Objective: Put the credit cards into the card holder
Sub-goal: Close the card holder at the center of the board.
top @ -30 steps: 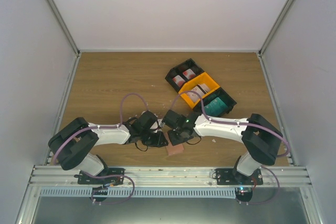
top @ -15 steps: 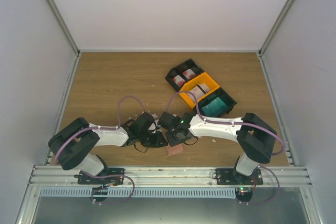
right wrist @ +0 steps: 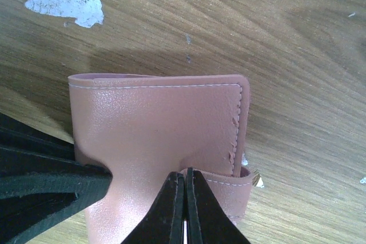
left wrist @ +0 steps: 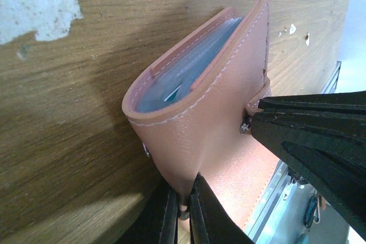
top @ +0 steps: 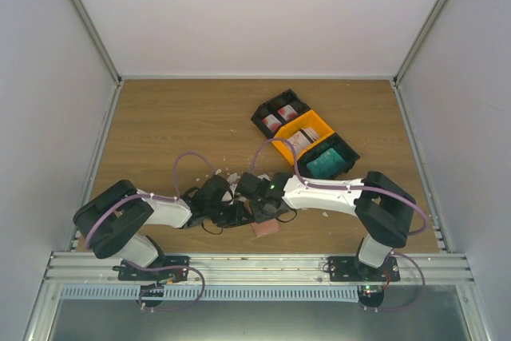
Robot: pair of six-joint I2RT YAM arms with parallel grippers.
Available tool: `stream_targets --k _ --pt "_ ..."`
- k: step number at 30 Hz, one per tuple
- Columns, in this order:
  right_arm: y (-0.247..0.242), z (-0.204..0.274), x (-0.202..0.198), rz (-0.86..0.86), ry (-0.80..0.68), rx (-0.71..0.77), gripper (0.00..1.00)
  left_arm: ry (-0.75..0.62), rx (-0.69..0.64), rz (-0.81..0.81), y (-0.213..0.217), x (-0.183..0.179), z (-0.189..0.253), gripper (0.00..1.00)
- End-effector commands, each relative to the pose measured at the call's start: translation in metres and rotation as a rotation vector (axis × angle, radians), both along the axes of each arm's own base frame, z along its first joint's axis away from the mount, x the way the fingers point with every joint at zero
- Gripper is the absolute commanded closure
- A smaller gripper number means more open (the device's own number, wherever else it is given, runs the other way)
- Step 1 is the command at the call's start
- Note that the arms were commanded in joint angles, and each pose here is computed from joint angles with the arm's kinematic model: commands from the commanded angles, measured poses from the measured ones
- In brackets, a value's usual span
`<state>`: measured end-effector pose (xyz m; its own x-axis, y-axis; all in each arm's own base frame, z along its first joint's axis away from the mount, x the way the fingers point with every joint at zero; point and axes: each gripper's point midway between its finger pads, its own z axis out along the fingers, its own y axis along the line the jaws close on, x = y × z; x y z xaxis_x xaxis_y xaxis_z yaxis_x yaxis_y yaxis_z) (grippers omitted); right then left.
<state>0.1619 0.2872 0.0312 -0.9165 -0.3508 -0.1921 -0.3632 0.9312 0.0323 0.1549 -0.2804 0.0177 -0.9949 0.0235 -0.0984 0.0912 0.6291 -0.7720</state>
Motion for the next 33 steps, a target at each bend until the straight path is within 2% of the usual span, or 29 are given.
stream_targets --k 1,8,17,22,27,33 --pt "0.007 -0.060 -0.056 0.040 0.224 -0.014 0.99 0.074 0.019 -0.018 0.008 -0.017 -0.013 0.99" --pt "-0.004 -0.072 -0.063 0.038 0.225 -0.050 1.00 0.075 0.013 -0.008 0.010 -0.015 -0.012 0.99" --pt "0.002 -0.087 -0.076 0.050 0.247 -0.011 1.00 0.074 0.004 -0.009 0.010 -0.012 -0.012 0.99" --pt "-0.011 -0.086 -0.078 0.013 0.232 -0.018 1.00 0.076 0.009 -0.006 0.011 -0.011 -0.013 1.00" --pt "-0.004 -0.067 -0.068 -0.011 0.195 0.060 1.00 0.066 0.030 0.000 0.014 -0.009 -0.015 1.00" --pt "0.023 -0.039 -0.046 -0.004 0.139 0.253 1.00 0.053 0.041 -0.002 0.015 -0.007 -0.015 1.00"
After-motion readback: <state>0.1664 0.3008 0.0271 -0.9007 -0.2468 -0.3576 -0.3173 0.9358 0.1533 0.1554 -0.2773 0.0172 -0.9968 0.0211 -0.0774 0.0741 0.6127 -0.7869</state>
